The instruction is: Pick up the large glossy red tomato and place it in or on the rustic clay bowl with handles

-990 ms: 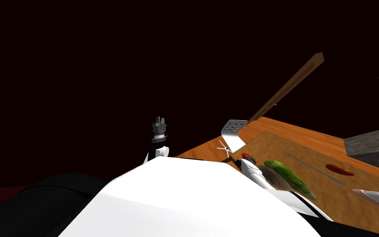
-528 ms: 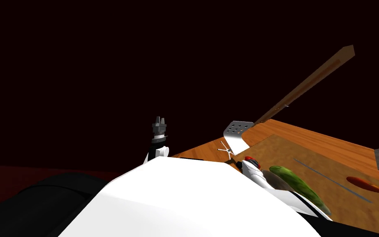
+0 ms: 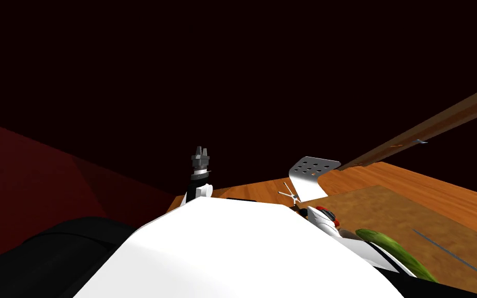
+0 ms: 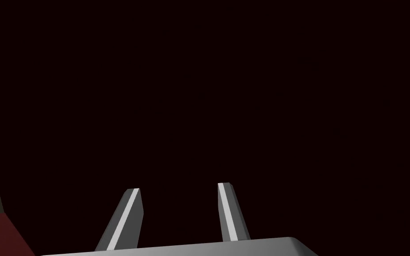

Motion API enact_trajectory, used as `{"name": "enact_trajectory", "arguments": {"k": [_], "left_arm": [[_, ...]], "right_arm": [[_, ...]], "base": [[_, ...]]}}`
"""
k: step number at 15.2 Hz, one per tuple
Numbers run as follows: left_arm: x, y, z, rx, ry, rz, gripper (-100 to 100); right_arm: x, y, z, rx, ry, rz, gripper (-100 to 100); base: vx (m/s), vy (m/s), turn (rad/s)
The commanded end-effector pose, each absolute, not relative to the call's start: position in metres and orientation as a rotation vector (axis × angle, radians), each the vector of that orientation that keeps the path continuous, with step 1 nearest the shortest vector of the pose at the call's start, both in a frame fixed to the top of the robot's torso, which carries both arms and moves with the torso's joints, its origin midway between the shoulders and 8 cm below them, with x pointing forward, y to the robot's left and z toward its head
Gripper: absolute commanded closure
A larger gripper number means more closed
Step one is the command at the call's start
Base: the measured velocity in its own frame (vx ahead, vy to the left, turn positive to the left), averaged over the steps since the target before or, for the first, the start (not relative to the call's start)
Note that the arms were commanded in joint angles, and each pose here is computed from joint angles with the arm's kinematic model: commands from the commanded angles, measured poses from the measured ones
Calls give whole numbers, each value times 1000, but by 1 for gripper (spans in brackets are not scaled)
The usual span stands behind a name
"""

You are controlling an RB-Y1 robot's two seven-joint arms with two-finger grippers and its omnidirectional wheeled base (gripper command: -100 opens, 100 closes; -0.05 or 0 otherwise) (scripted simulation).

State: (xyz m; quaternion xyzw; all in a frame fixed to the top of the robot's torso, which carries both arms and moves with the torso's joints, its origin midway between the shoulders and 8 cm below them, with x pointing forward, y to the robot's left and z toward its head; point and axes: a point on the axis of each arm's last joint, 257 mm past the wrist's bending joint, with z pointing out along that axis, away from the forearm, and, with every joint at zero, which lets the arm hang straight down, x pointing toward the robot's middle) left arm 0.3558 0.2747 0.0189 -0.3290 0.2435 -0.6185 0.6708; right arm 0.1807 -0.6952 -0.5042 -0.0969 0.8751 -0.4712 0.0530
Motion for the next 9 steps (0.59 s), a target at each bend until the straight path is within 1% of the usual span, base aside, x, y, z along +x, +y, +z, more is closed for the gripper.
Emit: {"name": "enact_trajectory", "arguments": {"k": [1,2,6,7,8,9], "left_arm": [[356,275,19,-741,549,-1393,0],[356,275,19,-741,549,-1393,0],[356,275,19,-741,549,-1393,0],[356,275,19,-741,549,-1393,0],[356,275,19,-742,549,-1393,0],[356,275,19,-742,549,-1393,0]], "right_arm": [[181,-695,-504,-295,2660,-1432,-100],[179,-696,-504,-284,2661,-1433,100],[179,-695,-505,-276,2662,-1431,100],[189,-694,-503,-317,2646,-1422,100],[189,-694,-503,-317,2646,-1422,100],[189,-694,-503,-317,2646,-1422,100]], "base": [[-48,-33,100],[-18,-14,3],[-3,-2,-4],[35,23,-211],[77,46,-320],[67,51,-183]]}}
